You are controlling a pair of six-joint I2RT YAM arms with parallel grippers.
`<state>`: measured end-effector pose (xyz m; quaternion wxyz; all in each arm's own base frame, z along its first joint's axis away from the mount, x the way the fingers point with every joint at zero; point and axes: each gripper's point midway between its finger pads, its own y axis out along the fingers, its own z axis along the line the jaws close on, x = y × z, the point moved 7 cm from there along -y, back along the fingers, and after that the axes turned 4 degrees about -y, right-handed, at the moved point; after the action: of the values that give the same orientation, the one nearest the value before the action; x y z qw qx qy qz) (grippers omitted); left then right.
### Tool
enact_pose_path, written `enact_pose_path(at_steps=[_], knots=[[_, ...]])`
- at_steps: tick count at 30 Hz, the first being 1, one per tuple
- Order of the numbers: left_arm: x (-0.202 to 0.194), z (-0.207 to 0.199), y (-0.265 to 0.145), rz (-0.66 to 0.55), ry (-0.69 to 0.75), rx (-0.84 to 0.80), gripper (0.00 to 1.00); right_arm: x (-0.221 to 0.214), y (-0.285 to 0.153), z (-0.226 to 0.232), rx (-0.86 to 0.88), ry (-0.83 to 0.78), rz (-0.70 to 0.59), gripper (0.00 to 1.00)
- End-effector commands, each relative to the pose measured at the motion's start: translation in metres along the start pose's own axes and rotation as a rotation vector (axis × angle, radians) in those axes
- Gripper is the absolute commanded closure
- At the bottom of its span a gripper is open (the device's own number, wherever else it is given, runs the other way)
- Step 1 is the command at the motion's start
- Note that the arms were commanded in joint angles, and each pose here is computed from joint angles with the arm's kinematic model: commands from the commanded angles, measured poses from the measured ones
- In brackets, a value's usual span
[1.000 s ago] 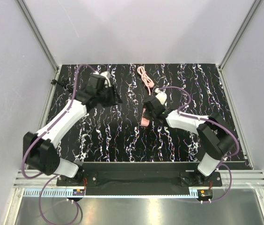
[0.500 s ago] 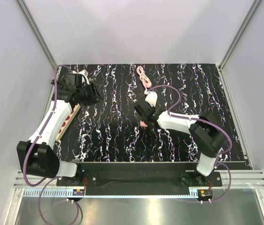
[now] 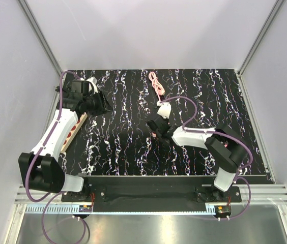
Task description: Insert the plug
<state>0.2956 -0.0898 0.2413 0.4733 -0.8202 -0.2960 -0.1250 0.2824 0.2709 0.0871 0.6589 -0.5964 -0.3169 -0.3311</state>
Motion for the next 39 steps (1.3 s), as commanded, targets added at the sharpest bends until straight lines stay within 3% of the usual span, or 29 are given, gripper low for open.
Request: enact_pose_path(at_steps=[1,12,16,24,39], knots=[[0.004,-0.003,0.001,0.0,0.014,-0.037,0.54,-0.121,-0.025,-0.02,0.083,-0.238,0.483,1.0],[0.001,-0.004,0.002,0.016,0.009,-0.049,0.55,-0.143,-0.029,-0.012,0.078,-0.356,0.644,1.0],[0.001,-0.004,0.001,0.012,0.014,-0.051,0.56,-0.149,-0.03,-0.019,0.039,-0.361,0.642,1.0],[-0.002,-0.002,0.003,0.022,0.013,-0.048,0.56,-0.161,-0.036,-0.052,-0.012,-0.32,0.465,1.0],[-0.003,0.001,0.002,0.018,0.007,-0.034,0.57,-0.183,-0.031,-0.049,-0.026,-0.41,0.577,1.0]])
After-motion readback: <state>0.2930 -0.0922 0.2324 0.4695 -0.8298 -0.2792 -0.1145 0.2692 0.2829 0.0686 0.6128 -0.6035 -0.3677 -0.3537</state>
